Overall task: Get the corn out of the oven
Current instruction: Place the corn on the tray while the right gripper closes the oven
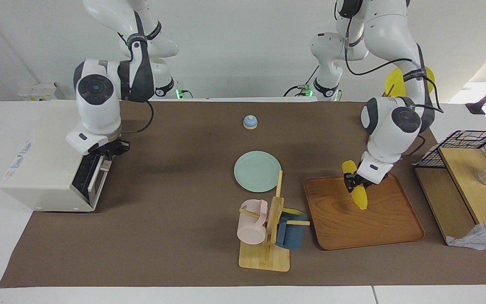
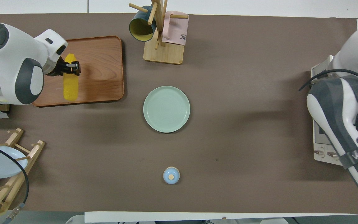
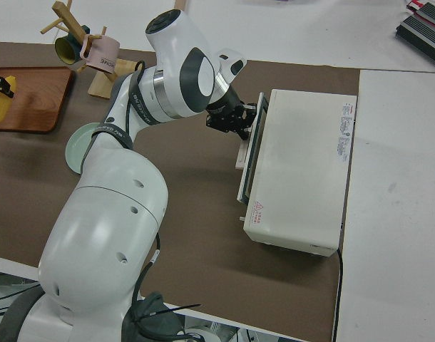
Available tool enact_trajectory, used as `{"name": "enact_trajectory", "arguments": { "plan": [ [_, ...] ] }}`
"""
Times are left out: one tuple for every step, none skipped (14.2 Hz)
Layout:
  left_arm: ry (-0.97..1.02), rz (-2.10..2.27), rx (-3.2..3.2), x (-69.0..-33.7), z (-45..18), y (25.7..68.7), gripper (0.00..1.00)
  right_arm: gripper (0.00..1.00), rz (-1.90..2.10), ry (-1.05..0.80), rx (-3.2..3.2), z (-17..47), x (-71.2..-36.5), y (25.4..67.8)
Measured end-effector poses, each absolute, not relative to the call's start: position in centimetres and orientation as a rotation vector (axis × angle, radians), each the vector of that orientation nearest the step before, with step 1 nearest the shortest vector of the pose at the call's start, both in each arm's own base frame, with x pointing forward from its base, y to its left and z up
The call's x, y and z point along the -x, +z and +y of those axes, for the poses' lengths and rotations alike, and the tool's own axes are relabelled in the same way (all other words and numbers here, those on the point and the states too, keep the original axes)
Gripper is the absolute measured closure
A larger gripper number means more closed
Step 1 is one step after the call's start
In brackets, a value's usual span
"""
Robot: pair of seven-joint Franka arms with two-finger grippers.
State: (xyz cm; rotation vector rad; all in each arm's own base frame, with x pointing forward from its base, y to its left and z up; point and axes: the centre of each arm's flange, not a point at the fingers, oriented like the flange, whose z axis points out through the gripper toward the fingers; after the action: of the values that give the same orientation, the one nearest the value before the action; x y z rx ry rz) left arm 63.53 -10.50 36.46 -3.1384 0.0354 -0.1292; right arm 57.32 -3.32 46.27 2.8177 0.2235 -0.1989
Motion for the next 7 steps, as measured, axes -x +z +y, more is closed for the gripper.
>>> {"name": "enact_trajectory", "arguments": {
  "plan": [
    [-0.138,0.047,3.137,-64.3,-10.8,35.7,0.52,0.85,0.206,-0.195,-2.843,-4.1,-57.3,46.6],
    [-0.137,0.069,3.136,-64.9,-11.3,34.8,0.52,0.75,0.18,-0.194,-2.884,-4.2,-57.3,46.9],
    [-0.13,0.093,3.136,-65.3,-11.9,34.1,0.52,0.65,0.156,-0.199,-2.926,-4.0,-57.3,47.5],
    [-0.123,0.108,3.133,-65.6,-12.1,33.5,0.44,0.52,0.131,-0.195,-2.972,-3.6,-57.3,48.8],
    [-0.118,0.117,3.126,-65.8,-12.0,33.4,0.32,0.42,0.108,-0.172,-3.018,-3.3,-57.3,50.5],
    [-0.113,0.118,3.119,-65.8,-11.7,33.6,0.22,0.3,0.088,-0.135,-3.062,-3.0,-57.1,52.7],
    [-0.106,0.113,3.115,-65.9,-11.4,34.3,0.09,0.2,0.078,-0.099,-3.086,-2.8,-56.6,54.9]
  ]
}}
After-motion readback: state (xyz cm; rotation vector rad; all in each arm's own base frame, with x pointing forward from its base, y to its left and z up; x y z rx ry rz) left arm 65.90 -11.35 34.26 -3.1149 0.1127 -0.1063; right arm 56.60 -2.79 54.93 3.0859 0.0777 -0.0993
